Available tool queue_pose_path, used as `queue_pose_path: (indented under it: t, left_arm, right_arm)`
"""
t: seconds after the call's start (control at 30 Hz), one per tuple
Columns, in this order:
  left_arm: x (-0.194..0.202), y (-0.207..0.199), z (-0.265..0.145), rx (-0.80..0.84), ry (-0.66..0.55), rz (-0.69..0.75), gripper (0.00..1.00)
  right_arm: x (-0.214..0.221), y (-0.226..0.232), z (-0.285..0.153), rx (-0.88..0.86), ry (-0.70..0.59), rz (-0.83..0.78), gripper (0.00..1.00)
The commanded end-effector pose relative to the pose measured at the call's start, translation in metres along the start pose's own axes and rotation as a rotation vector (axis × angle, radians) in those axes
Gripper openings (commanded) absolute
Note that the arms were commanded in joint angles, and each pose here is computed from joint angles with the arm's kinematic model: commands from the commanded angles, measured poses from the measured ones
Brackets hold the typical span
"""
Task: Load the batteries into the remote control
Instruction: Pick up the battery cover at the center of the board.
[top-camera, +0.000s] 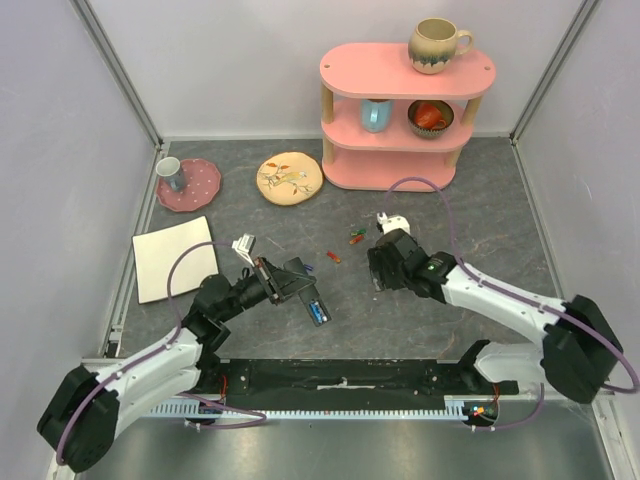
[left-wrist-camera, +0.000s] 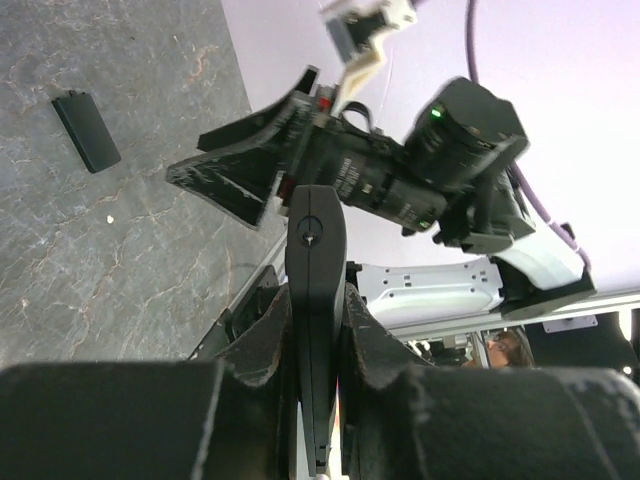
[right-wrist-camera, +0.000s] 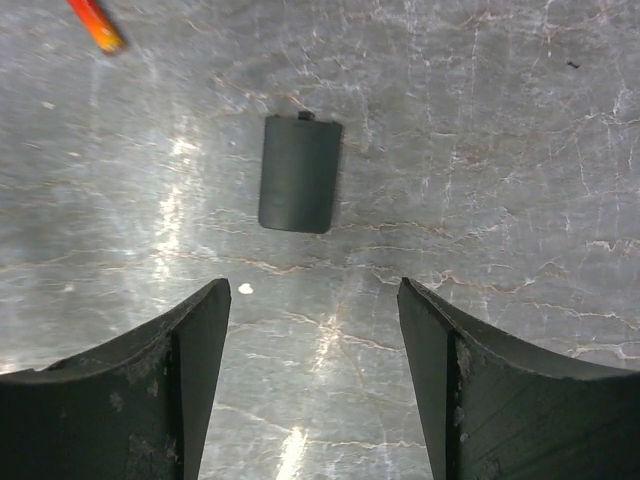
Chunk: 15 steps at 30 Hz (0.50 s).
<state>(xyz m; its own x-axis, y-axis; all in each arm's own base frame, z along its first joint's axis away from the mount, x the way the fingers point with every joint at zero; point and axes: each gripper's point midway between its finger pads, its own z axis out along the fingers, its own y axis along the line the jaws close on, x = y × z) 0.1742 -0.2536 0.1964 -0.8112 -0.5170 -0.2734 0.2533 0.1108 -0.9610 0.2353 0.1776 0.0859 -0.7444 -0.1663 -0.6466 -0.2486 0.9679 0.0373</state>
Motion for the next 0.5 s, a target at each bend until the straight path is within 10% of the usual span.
queue_pose_path:
  t: [0.0, 0.47]
  left_arm:
    - [-0.001, 0.010, -0.013, -0.031, -0.038, 0.064, 0.02]
    - [0.004, 0.018, -0.023, -0.033, -0.050, 0.052, 0.02]
  right_arm:
    - [-0.016, 0.001, 0.017, 0.046, -0.010, -0.069, 0.75]
    - [0.000, 0.011, 0.073, 0.070, 0.116, -0.163, 0.70]
